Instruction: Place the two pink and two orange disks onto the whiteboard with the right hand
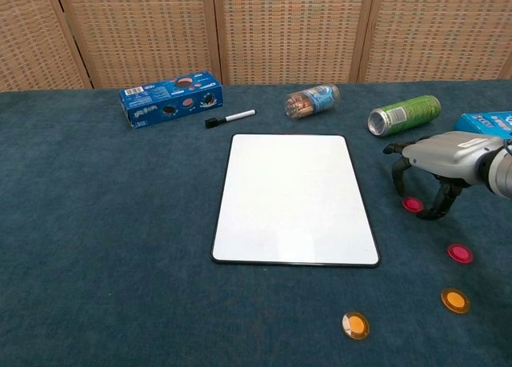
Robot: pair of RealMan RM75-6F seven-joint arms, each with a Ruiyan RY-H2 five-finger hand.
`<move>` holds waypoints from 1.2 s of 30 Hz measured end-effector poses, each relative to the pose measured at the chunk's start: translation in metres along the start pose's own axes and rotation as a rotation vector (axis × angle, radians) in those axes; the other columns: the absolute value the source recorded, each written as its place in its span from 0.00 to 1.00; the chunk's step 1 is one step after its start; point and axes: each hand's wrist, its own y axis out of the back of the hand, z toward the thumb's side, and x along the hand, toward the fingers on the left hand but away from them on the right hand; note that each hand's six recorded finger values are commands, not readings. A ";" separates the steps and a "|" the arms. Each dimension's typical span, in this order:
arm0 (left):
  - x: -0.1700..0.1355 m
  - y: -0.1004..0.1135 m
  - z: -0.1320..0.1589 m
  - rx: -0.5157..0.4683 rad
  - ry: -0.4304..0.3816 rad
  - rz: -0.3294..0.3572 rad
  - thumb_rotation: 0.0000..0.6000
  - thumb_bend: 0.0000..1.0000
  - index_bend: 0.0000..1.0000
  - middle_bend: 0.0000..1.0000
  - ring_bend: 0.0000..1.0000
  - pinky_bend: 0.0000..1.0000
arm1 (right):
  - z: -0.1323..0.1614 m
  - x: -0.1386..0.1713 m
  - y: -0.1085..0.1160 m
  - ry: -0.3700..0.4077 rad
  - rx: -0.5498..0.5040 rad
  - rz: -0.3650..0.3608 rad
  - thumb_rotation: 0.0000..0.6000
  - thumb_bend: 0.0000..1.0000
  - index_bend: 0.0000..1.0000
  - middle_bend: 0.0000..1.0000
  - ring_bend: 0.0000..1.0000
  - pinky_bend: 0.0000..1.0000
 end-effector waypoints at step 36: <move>-0.001 -0.001 -0.002 -0.001 0.003 -0.004 1.00 0.00 0.00 0.00 0.00 0.00 | -0.004 -0.005 -0.007 -0.015 -0.013 0.005 1.00 0.36 0.54 0.00 0.00 0.00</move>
